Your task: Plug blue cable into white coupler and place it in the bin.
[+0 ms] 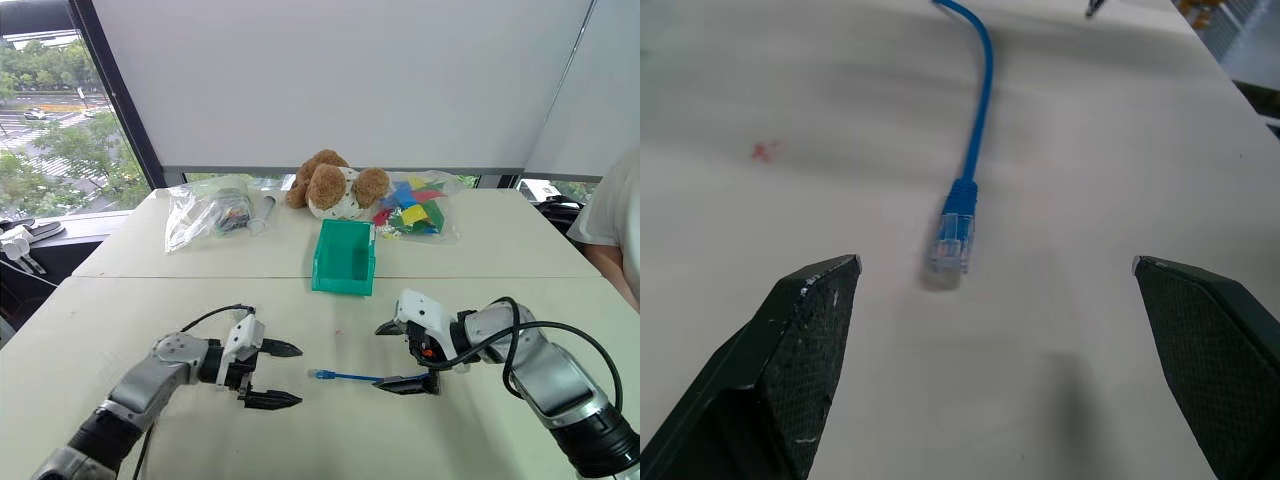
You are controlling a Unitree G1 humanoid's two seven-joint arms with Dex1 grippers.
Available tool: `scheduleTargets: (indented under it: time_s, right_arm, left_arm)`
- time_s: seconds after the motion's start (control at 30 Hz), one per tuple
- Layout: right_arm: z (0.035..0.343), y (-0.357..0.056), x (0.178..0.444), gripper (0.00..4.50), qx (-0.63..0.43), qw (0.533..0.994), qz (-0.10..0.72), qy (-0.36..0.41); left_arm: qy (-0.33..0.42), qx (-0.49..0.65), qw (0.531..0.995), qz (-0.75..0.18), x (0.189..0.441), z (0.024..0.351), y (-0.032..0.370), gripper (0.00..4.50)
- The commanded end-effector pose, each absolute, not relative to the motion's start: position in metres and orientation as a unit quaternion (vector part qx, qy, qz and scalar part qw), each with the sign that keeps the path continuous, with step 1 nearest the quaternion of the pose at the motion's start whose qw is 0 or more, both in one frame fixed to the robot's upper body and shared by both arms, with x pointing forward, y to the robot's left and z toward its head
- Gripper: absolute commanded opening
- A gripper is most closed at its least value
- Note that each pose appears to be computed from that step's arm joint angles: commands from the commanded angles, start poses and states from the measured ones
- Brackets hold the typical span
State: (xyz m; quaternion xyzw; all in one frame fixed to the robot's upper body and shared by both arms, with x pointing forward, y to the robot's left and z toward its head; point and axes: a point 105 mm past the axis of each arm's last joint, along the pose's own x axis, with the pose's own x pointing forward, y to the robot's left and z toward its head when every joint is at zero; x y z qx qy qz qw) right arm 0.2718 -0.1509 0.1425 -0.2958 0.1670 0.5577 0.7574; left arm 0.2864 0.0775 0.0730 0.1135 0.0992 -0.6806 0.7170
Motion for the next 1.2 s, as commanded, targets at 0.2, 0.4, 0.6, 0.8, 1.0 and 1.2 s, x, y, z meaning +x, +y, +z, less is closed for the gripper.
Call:
scheduleTargets:
  time_s: [0.2, 0.4, 0.6, 0.8, 1.0, 1.2]
  right_arm:
    - [0.154, -0.146, 0.265, 4.44, -0.294, 0.771, 0.544, 0.149]
    - [0.153, -0.143, 0.263, 4.44, -0.29, 0.777, 0.539, 0.147]
    - [0.151, -0.142, 0.262, 4.49, -0.289, 0.78, 0.535, 0.146]
    - [0.15, -0.142, 0.261, 4.49, -0.29, 0.781, 0.533, 0.146]
    - [0.15, -0.143, 0.259, 4.49, -0.284, 0.785, 0.53, 0.149]
    - [0.16, -0.134, 0.253, 4.49, -0.157, 0.821, 0.531, 0.137]
  left_arm:
    - [0.079, 0.138, 0.702, -0.694, 0.297, 0.069, 0.064, 4.5]
    - [0.073, 0.158, 0.699, -0.694, 0.3, 0.062, 0.056, 4.5]
    - [0.072, 0.174, 0.695, -0.694, 0.299, 0.054, 0.051, 3.97]
    - [0.078, 0.17, 0.694, -0.695, 0.295, 0.048, 0.049, 1.13]
    - [0.074, 0.165, 0.689, -0.702, 0.286, 0.046, 0.047, 0.03]
    - [-0.003, 0.156, 0.736, -0.658, 0.301, 0.077, 0.048, 0.03]
